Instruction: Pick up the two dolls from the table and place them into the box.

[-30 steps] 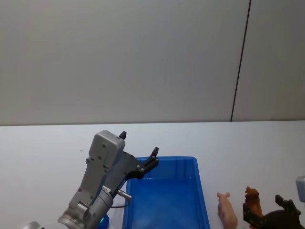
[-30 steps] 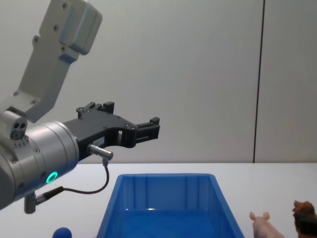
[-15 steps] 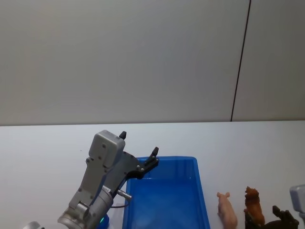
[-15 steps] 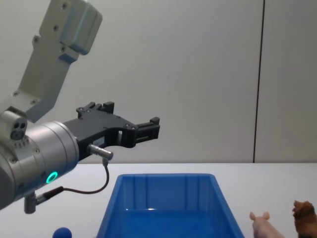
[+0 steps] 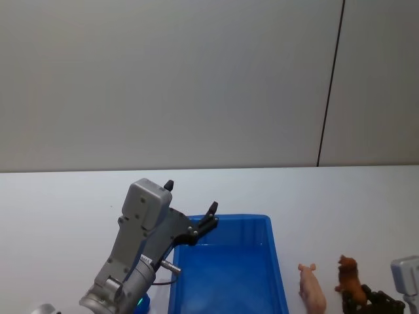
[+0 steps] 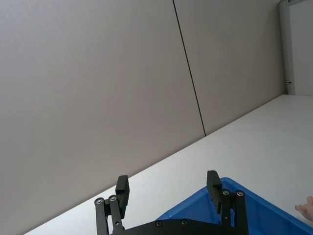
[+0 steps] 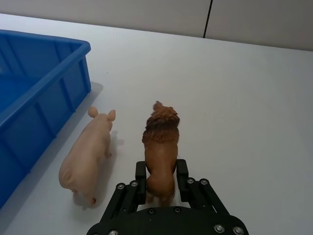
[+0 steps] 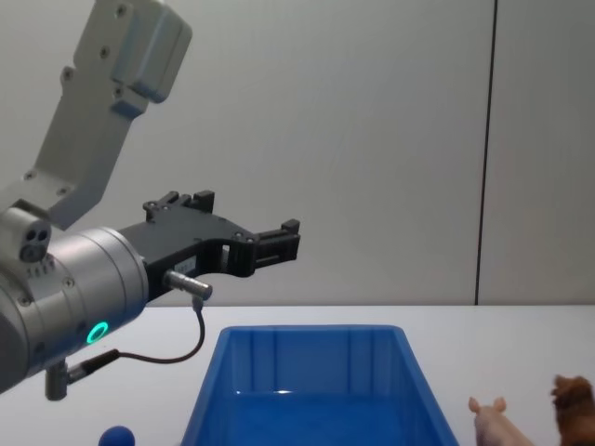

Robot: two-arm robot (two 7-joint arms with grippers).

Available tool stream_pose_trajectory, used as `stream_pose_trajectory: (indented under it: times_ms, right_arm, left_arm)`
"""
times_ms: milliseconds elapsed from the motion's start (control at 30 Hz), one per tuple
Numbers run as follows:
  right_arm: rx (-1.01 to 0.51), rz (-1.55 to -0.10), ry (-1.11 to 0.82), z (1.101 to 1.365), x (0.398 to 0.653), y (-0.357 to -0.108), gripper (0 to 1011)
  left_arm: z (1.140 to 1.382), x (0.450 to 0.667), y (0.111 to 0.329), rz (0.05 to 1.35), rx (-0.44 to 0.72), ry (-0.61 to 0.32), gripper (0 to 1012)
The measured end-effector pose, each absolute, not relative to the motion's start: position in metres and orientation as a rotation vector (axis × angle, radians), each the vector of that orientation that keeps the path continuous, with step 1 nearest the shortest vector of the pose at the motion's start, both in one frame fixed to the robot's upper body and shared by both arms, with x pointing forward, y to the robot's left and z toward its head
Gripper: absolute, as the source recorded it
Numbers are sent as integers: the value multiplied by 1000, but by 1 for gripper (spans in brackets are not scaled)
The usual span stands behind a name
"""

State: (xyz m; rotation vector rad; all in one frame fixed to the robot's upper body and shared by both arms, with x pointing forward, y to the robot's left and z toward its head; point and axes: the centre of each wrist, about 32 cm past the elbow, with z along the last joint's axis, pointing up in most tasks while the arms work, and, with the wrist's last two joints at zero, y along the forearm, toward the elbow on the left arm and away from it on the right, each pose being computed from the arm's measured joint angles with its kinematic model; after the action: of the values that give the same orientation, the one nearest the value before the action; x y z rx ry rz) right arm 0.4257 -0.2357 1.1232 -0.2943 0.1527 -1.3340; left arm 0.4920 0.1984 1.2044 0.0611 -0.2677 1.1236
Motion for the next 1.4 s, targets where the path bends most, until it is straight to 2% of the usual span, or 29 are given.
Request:
stream_pose_trajectory:
  times_ms: [33, 167, 667, 1000, 1400]
  right_arm:
    - [-293, -1334, 150, 1123, 426, -236, 362]
    - [-284, -1331, 136, 1123, 426, -235, 307]
    - [-166, -1286, 23, 1152, 428, -226, 307]
    - [-64, -1173, -15, 1172, 437, -210, 307]
    - [-12, -1019, 9, 1177, 457, -184, 307]
  left_arm:
    - [1204, 492, 198, 1124, 61, -268, 1001]
    - [1204, 492, 198, 1124, 61, -268, 1001]
    - [1204, 492, 198, 1124, 61, -268, 1001]
    - [1204, 492, 198, 1124, 61, -268, 1001]
    - [1204, 492, 198, 1124, 61, -268, 1001]
